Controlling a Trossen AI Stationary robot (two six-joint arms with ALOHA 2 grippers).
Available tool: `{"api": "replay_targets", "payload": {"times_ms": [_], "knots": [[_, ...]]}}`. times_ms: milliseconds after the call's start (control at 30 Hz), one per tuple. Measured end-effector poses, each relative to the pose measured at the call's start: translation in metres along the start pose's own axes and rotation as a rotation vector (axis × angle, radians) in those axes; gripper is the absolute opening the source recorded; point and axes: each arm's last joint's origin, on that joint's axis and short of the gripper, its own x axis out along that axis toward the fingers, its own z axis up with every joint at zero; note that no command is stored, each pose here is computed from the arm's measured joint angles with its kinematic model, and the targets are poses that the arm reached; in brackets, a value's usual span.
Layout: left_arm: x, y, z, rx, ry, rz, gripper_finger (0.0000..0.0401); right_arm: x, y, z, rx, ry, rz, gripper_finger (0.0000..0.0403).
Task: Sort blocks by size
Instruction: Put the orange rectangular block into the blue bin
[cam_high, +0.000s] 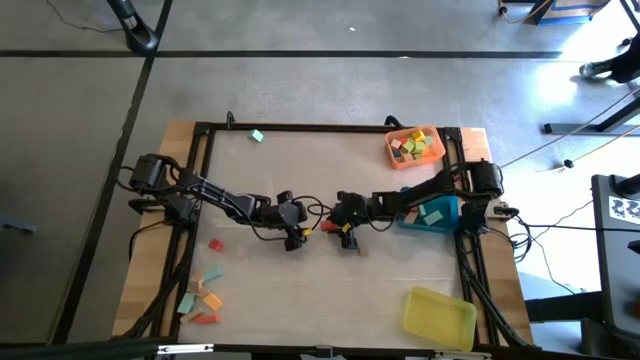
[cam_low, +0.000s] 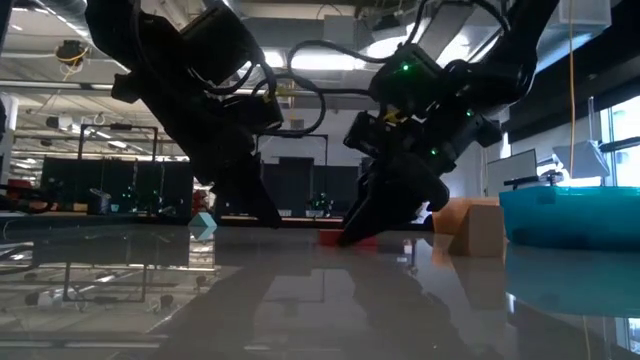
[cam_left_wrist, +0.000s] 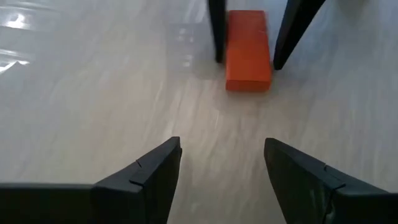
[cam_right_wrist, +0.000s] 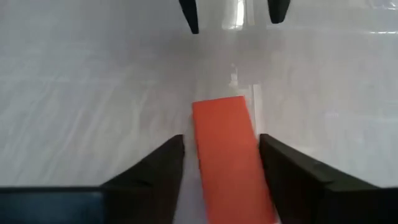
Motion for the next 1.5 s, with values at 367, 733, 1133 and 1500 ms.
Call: {"api": "replay_targets", "payload": {"times_ms": [367, 733, 1133, 1500], "knots": [[-0.042, -0.021, -0.001, 0.024, 0.038, -0.053, 0.0221, -0.020, 0.007, 0.011, -0.017, -0.006, -0.062, 0.0124], [-0.090, -0.033, -0.008, 0.153, -0.026, 0.139, 0.0221, -0.116, 0.017, 0.040, 0.100, 0.002, -0.257, 0.0128], [-0.098, -0.050, -0.014, 0.211, -0.055, 0.110, 0.0221, -0.216, 0.013, 0.008, 0.469, 0.123, -0.589, 0.0129], [-0.097, -0.050, -0.012, 0.235, -0.073, 0.116, 0.0221, -0.205, 0.016, -0.053, 0.774, 0.342, -0.675, 0.0129]]}}
